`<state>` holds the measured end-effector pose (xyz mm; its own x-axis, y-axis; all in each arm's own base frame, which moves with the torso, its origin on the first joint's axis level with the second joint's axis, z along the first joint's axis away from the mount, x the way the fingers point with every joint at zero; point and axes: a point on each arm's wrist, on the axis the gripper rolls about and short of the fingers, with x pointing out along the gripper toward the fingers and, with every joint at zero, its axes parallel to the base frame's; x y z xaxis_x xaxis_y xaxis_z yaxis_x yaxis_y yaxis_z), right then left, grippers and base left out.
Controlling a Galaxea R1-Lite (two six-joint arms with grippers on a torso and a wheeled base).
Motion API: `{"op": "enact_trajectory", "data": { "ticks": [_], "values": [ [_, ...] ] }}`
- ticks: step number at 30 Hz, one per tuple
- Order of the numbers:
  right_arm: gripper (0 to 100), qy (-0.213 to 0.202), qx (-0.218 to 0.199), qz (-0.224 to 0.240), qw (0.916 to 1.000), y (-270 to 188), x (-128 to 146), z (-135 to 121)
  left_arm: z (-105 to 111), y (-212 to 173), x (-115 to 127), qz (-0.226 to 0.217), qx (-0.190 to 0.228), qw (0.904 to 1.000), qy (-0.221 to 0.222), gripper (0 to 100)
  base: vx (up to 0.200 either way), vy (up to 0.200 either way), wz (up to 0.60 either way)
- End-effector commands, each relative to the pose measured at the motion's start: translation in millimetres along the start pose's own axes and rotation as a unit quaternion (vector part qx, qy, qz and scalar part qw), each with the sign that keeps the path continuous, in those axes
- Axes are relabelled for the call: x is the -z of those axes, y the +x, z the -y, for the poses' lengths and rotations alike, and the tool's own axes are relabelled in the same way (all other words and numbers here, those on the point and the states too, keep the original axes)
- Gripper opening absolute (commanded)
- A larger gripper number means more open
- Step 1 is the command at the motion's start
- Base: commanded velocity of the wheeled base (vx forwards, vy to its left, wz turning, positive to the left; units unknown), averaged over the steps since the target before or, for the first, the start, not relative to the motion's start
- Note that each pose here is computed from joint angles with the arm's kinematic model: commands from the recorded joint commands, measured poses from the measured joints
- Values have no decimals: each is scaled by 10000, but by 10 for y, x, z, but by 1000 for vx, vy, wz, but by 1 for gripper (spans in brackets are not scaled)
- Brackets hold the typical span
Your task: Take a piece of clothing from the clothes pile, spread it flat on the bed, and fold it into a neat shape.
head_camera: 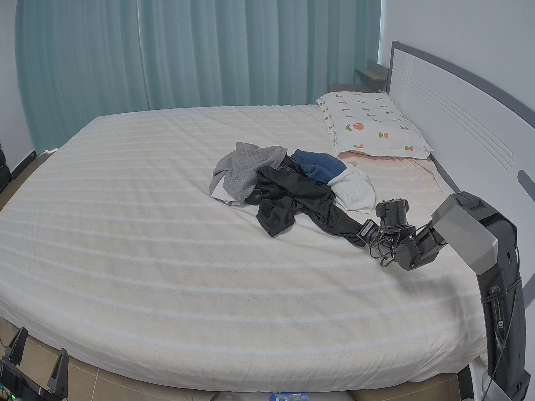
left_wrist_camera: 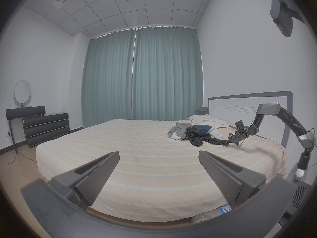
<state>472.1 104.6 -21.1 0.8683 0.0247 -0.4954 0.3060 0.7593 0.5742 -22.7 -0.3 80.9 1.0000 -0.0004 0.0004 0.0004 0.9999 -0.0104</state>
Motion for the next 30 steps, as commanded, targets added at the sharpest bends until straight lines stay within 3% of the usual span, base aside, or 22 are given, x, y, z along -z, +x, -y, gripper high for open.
{"op": "enact_trajectory", "data": {
  "ticks": [1,7,12,19,22,25,26,28,29,30],
  "values": [
    [0,215,-430,19,9988,-371,-225,-234,0,5,46,-33,-2,10000,-2,100,0,0,0],
    [0,232,-1191,-400,9918,-1069,-328,-540,0,4,46,-25,-2,10000,-2,100,0,0,0],
    [0,518,-2361,-334,9698,-1680,-463,-776,0,5,46,-33,5,10000,13,100,0,0,0],
    [0,415,-3198,128,9465,-2246,-705,-1072,2,5,44,-25,51,10000,52,100,0,0,0],
    [0,303,-3803,518,9229,-2630,-959,-1273,3,9,43,-48,67,9999,113,100,0,0,0],
    [0,151,-4075,860,9090,-2815,-1123,-1387,4,3,44,-1,105,9998,167,100,0,0,0],
    [0,107,-4170,975,9036,-2885,-1179,-1423,5,-3,5,99,96,9996,238,100,0,0,0],
    [0,53,-4271,1083,8977,-2968,-1233,-1458,9,-76,-332,687,84,9976,87,100,0,0,0],
    [0,16,-4345,1140,8934,-3017,-1270,-1482,11,-122,-733,1065,122,9937,-330,100,0,0,0],
    [0,-16,-4409,1149,8902,-3040,-1281,-1504,15,-94,-948,1064,209,9921,-638,100,0,0,0]
  ]
}}
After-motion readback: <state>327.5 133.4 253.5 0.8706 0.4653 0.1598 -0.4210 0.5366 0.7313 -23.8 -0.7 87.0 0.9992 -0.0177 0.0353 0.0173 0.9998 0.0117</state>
